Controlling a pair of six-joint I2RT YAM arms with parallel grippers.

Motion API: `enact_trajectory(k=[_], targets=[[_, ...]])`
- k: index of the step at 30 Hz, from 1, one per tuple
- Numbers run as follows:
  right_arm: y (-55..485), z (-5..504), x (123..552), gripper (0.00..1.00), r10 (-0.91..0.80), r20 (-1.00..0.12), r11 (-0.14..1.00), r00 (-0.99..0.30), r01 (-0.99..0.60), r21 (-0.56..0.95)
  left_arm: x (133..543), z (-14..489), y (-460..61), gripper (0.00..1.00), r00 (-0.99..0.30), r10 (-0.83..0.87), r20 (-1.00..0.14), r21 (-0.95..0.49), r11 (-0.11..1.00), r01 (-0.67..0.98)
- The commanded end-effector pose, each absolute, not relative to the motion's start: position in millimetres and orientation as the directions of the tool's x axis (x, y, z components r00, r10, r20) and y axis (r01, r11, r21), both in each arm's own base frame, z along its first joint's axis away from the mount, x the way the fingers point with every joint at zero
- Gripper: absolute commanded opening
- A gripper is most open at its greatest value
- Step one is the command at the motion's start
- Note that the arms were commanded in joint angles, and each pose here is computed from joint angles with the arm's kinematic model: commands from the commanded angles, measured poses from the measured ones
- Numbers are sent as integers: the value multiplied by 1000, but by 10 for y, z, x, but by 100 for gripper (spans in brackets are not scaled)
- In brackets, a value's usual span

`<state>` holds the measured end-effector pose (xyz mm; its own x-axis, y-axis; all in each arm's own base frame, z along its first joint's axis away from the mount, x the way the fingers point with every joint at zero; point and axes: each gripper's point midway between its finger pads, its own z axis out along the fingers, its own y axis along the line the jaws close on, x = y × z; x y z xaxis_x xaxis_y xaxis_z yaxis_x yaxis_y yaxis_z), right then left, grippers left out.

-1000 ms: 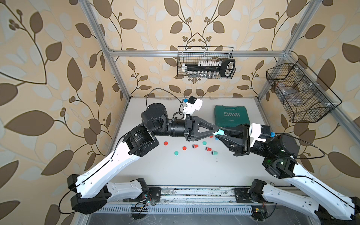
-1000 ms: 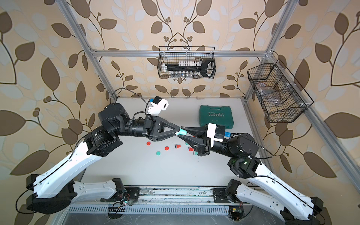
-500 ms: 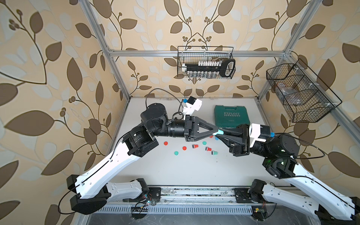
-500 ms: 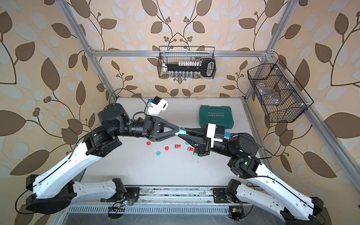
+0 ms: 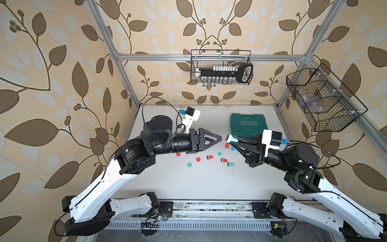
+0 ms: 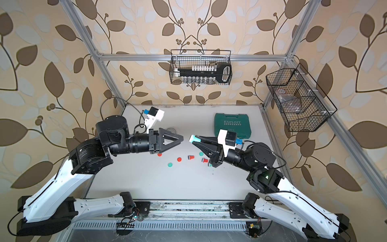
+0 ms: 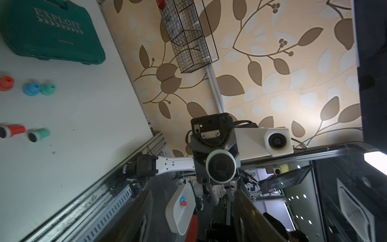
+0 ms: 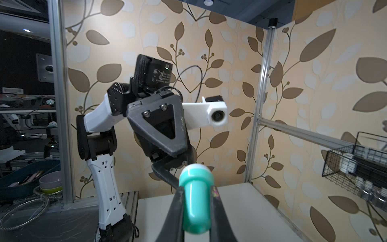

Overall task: Close the stamp cap
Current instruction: Pick up the stamp from the center of the board, then close the cover of the stamp.

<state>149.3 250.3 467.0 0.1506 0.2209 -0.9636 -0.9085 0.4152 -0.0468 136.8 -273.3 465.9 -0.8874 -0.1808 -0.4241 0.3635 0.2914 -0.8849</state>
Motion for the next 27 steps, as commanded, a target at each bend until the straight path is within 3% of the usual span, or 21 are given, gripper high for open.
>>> enact_trajectory(k=[1,4,14,21,27], targets=[[2402,4535,1705,0,151,-986,530,74,-848,17,1566,4398,-2420,65,-823,-247,-512,-794,501,343],[2389,4301,1871,0,66,-998,597,-9,-801,47,1716,4157,-2221,65,-785,-274,-555,-724,624,294],[2517,3386,2302,0,-166,-932,723,-322,-683,107,2270,3277,-1709,64,-754,-298,-585,-568,815,118],[2479,2636,2650,0,-266,-736,825,-622,-542,160,2561,2671,-1491,63,-783,-248,-570,-465,883,59],[2447,2106,2807,0,-329,-552,877,-766,-465,121,2726,2303,-1317,63,-767,-184,-614,-336,941,43]])
